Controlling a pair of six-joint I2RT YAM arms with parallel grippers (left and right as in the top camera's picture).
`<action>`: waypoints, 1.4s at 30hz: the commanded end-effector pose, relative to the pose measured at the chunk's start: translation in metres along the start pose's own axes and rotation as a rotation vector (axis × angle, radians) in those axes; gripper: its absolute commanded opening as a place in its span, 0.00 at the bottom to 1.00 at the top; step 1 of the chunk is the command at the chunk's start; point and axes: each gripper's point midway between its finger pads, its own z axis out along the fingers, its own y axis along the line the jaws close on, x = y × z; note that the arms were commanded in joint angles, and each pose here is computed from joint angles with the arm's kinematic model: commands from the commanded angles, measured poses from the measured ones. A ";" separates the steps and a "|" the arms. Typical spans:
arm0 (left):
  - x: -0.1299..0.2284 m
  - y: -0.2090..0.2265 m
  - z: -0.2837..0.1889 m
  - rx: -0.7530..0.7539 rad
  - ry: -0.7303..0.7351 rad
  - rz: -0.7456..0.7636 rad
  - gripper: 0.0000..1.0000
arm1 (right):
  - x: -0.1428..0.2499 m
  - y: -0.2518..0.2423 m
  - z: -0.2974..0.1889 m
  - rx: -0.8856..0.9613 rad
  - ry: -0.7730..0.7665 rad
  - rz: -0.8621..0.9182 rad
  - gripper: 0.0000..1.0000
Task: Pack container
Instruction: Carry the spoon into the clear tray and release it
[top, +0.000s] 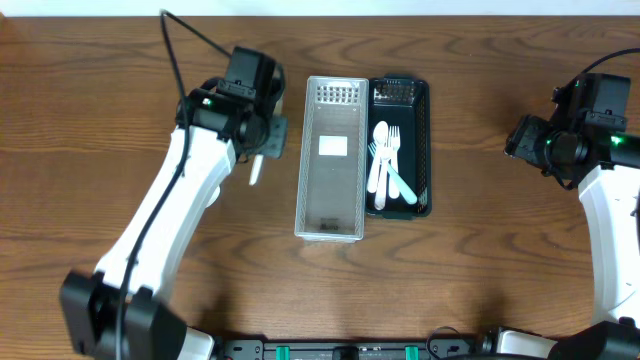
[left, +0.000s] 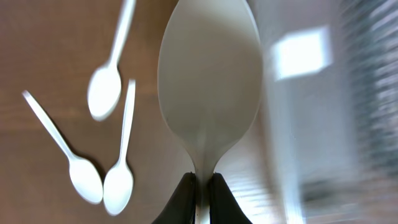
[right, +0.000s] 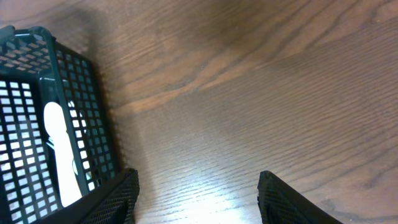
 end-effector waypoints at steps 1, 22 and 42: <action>-0.009 -0.046 -0.015 0.122 -0.040 -0.057 0.06 | -0.002 0.001 -0.001 -0.011 -0.001 -0.008 0.65; -0.003 -0.185 0.042 0.267 -0.031 -0.010 0.06 | -0.003 0.001 -0.001 -0.013 -0.007 -0.009 0.66; 0.008 -0.082 0.087 -0.036 0.099 0.027 0.60 | -0.003 0.001 -0.001 -0.013 -0.007 -0.008 0.70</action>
